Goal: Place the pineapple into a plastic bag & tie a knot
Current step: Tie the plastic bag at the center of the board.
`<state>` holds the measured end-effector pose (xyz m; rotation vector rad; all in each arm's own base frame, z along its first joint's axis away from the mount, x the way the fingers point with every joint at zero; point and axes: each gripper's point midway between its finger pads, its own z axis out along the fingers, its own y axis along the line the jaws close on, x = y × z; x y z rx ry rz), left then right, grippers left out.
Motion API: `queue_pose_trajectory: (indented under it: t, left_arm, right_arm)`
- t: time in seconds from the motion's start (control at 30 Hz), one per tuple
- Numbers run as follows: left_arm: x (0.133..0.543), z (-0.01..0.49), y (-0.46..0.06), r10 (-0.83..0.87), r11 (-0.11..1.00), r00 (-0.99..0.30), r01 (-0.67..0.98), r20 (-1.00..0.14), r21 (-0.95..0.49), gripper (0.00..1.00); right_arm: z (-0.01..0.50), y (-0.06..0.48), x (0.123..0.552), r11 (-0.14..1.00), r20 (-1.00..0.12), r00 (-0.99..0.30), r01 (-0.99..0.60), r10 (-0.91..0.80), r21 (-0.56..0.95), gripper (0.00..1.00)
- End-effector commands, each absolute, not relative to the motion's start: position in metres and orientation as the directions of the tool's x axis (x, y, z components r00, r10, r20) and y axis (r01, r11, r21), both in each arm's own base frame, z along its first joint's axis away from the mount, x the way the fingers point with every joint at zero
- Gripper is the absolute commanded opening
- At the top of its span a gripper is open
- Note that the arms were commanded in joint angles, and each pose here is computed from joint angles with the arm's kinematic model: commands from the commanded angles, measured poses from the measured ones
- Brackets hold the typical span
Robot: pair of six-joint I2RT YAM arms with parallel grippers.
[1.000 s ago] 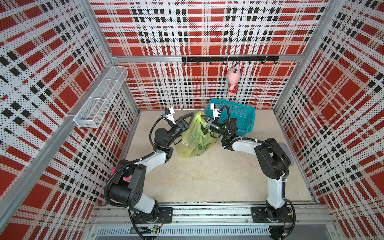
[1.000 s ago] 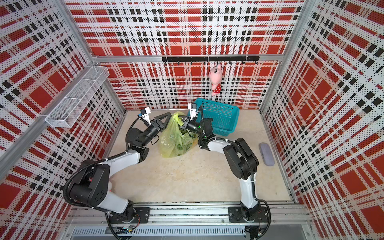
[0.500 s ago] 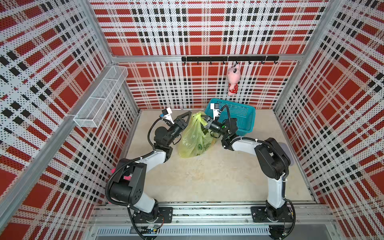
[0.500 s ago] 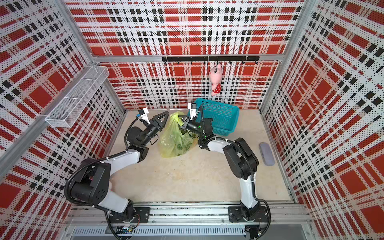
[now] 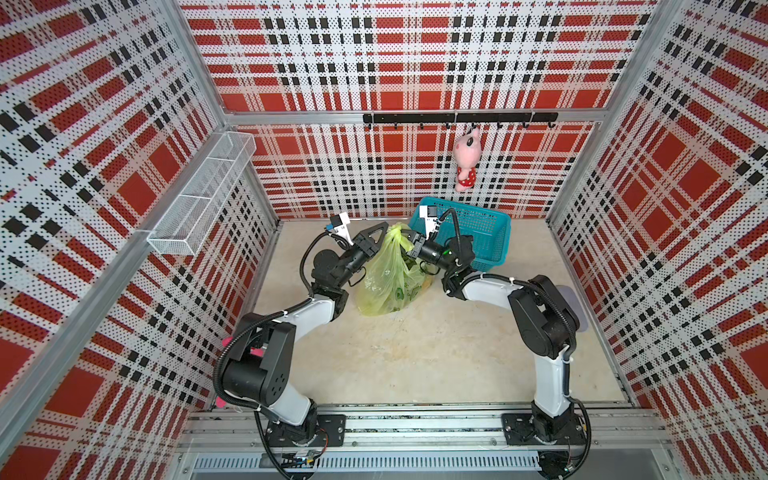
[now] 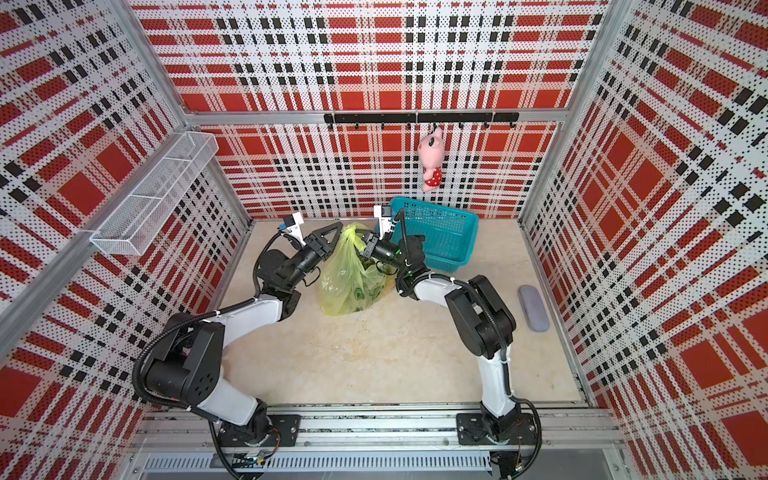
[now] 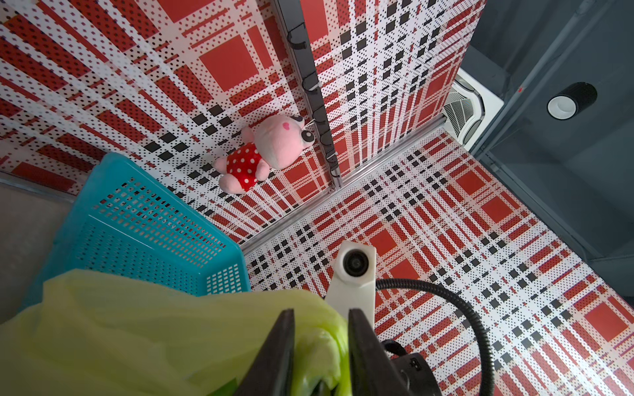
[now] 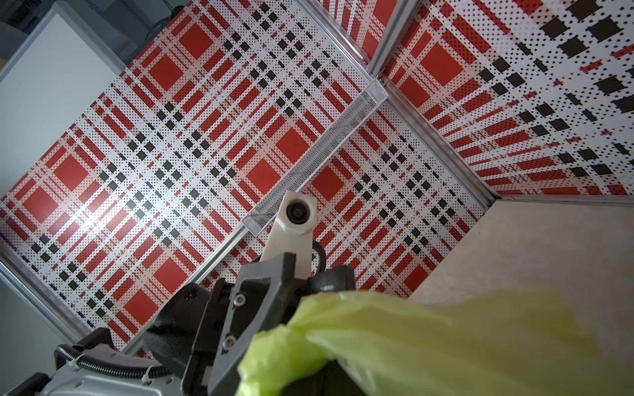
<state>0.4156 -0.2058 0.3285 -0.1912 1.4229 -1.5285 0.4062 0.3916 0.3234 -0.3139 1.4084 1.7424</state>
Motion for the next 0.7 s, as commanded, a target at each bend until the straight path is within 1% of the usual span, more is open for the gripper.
queue_pose_trajectory:
  t: [0.0,0.07,0.13,0.3,0.5,0.67]
  left_arm:
    - [0.41,0.334,-0.216,-0.692,0.179,-0.502,0.577,-0.519,-0.797,0.27]
    - [0.409,0.336,-0.217,-0.69,0.178,-0.501,0.582,-0.522,-0.793,0.24]
    - [0.409,0.34,-0.218,-0.688,0.174,-0.501,0.59,-0.526,-0.789,0.18]
    - [0.408,0.345,-0.216,-0.691,0.178,-0.486,0.602,-0.535,-0.778,0.12]
    - [0.407,0.353,-0.211,-0.7,0.183,-0.464,0.619,-0.543,-0.764,0.0]
    - [0.406,0.36,-0.202,-0.711,0.204,-0.428,0.633,-0.558,-0.747,0.0]
  right_arm:
    - [0.338,0.394,0.404,-0.039,-0.667,-0.58,-0.767,0.467,0.64,0.0]
    - [0.339,0.394,0.404,-0.04,-0.668,-0.579,-0.769,0.467,0.638,0.0]
    - [0.338,0.394,0.404,-0.04,-0.668,-0.581,-0.767,0.465,0.64,0.0]
    - [0.334,0.394,0.404,-0.033,-0.668,-0.585,-0.763,0.46,0.645,0.0]
    - [0.33,0.393,0.404,-0.023,-0.669,-0.584,-0.761,0.46,0.648,0.0]
    - [0.328,0.386,0.405,-0.006,-0.666,-0.577,-0.758,0.472,0.653,0.04]
